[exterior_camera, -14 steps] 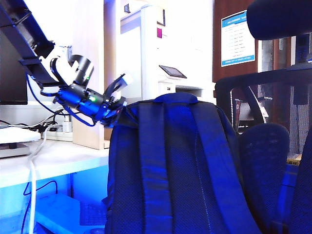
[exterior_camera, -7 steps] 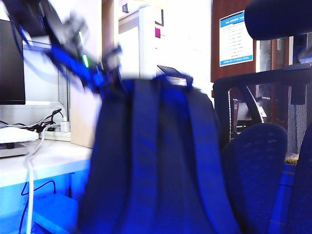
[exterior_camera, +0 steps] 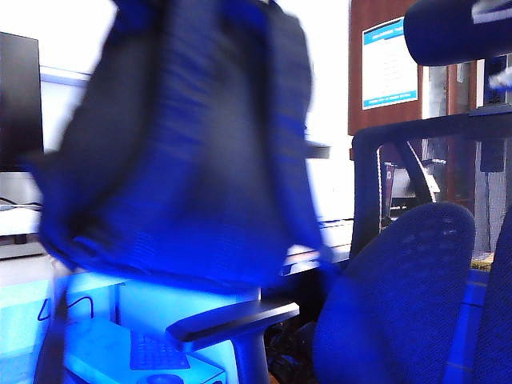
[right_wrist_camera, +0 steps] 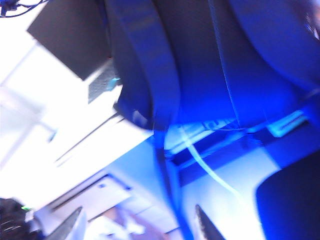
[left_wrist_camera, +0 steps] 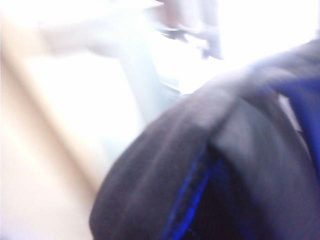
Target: Grab the backpack from the chair and place it on the desk.
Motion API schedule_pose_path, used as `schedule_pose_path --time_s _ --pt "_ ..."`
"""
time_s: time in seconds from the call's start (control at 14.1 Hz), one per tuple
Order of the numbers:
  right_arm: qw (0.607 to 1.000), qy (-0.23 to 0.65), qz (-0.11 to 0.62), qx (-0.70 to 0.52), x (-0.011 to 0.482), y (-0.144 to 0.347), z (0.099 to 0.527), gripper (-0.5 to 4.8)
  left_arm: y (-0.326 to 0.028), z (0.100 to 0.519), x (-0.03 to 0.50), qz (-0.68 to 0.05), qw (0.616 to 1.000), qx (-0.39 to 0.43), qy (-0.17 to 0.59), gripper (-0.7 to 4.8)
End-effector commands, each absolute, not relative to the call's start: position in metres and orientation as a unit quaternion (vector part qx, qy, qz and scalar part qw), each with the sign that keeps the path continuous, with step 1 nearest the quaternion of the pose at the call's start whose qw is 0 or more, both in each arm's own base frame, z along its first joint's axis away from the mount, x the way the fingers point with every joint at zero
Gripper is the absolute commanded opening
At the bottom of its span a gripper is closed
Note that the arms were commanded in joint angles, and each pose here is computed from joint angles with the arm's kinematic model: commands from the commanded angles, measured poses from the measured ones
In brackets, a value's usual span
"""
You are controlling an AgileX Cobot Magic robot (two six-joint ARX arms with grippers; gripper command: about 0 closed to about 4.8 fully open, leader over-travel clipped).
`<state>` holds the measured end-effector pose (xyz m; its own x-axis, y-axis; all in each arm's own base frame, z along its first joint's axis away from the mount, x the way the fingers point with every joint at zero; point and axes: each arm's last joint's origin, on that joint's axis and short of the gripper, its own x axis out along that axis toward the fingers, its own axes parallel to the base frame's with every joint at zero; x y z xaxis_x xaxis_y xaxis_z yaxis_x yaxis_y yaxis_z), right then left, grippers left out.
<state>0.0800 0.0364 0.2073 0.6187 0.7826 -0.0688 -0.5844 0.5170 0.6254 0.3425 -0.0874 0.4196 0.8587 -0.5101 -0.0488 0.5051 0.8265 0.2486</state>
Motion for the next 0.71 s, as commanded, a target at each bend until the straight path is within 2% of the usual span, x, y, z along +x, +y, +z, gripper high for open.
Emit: schedule_pose_path --time_s 0.07,0.28,0.43,0.5,0.64,0.71 --pt "0.84 0.164 0.433 0.282 0.078 0.037 0.214 2.74 -0.064 0.489 0.306 -0.161 0.965 0.132 -0.158 -0.07" --pt "0.835 0.161 0.446 0.279 0.077 0.038 0.215 2.74 -0.04 0.537 0.273 -0.049 0.958 0.172 -0.223 -0.07" --pt "0.831 0.164 0.453 0.278 0.077 0.038 0.215 2.74 -0.002 0.566 0.258 0.015 0.944 0.204 -0.258 -0.07" --pt "0.829 0.166 0.453 0.282 0.077 0.038 0.215 2.74 0.018 0.575 0.252 0.042 0.945 0.19 -0.265 -0.07" --pt "0.826 0.17 0.453 0.289 0.077 0.038 0.215 2.74 0.071 0.574 0.251 0.114 0.943 0.195 -0.243 -0.07" --pt "0.827 0.17 0.451 0.289 0.077 0.038 0.215 2.74 0.094 0.57 0.25 0.128 0.947 0.188 -0.228 -0.07"
